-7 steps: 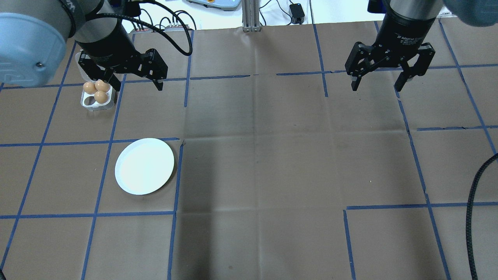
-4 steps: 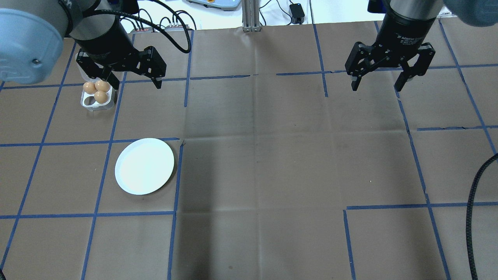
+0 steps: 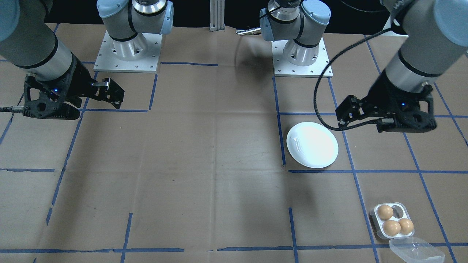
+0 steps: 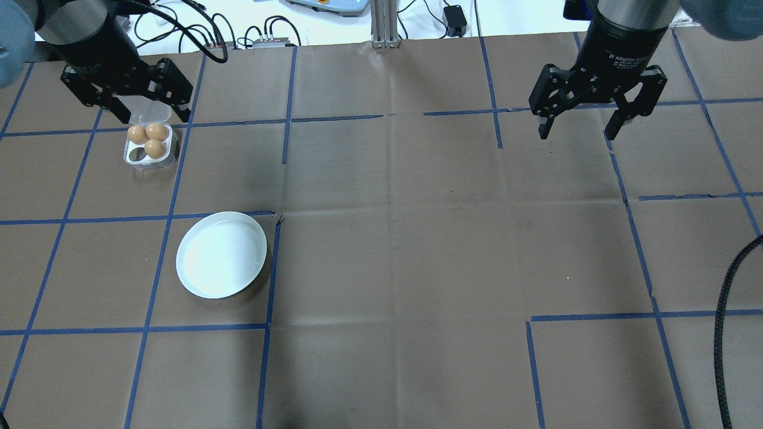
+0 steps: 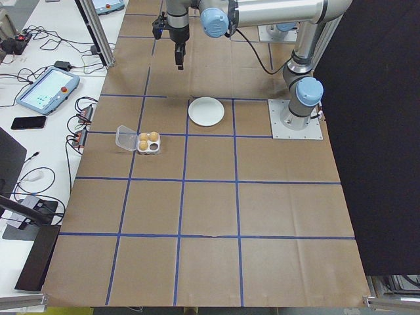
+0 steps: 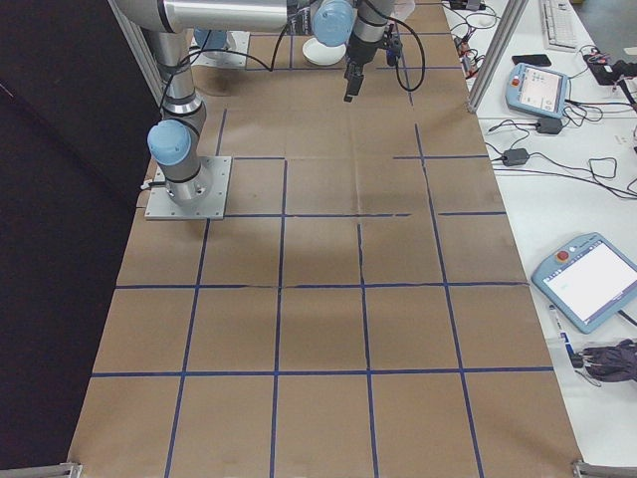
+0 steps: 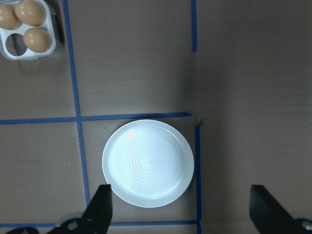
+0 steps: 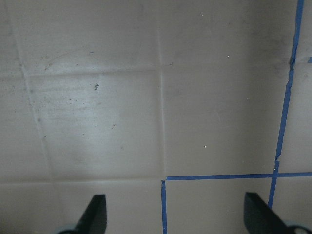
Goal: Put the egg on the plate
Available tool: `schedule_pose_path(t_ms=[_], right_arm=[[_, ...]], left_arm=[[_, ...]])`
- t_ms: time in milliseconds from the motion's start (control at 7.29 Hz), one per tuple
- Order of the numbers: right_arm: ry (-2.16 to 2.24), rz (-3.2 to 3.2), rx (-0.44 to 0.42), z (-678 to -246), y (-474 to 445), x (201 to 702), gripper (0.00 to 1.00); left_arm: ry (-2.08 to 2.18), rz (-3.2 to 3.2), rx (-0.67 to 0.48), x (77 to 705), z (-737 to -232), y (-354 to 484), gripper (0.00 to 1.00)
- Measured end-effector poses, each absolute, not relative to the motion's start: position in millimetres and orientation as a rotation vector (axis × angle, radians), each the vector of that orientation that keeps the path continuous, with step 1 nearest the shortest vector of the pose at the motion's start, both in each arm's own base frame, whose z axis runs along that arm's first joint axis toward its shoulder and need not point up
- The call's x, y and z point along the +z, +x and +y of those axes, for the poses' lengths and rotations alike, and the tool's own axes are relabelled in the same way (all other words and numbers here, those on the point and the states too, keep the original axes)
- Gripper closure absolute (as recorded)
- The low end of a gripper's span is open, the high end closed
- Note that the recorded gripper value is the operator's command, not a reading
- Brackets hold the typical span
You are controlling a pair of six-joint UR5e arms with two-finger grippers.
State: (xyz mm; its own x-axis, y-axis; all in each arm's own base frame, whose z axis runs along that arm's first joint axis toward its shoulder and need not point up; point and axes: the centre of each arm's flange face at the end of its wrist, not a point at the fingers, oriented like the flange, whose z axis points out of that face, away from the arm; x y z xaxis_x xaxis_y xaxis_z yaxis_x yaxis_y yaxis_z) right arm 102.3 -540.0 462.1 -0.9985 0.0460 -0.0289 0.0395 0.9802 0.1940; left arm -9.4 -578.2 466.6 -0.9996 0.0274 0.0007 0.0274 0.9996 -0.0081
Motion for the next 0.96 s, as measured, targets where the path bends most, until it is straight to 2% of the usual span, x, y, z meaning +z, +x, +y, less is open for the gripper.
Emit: schedule_pose_path(t_ms=[549, 960], right_arm=[[0.067, 3.092, 0.303, -540.3, 102.4, 461.7, 0.0], [0.067, 3.092, 0.302, -540.1, 102.4, 462.0, 0.0]], left_arm=[[0.019, -3.144, 0.014, 437.5, -658.1, 115.0, 0.0], [0.014, -3.13, -0.051, 386.4, -703.3, 144.3, 0.01]])
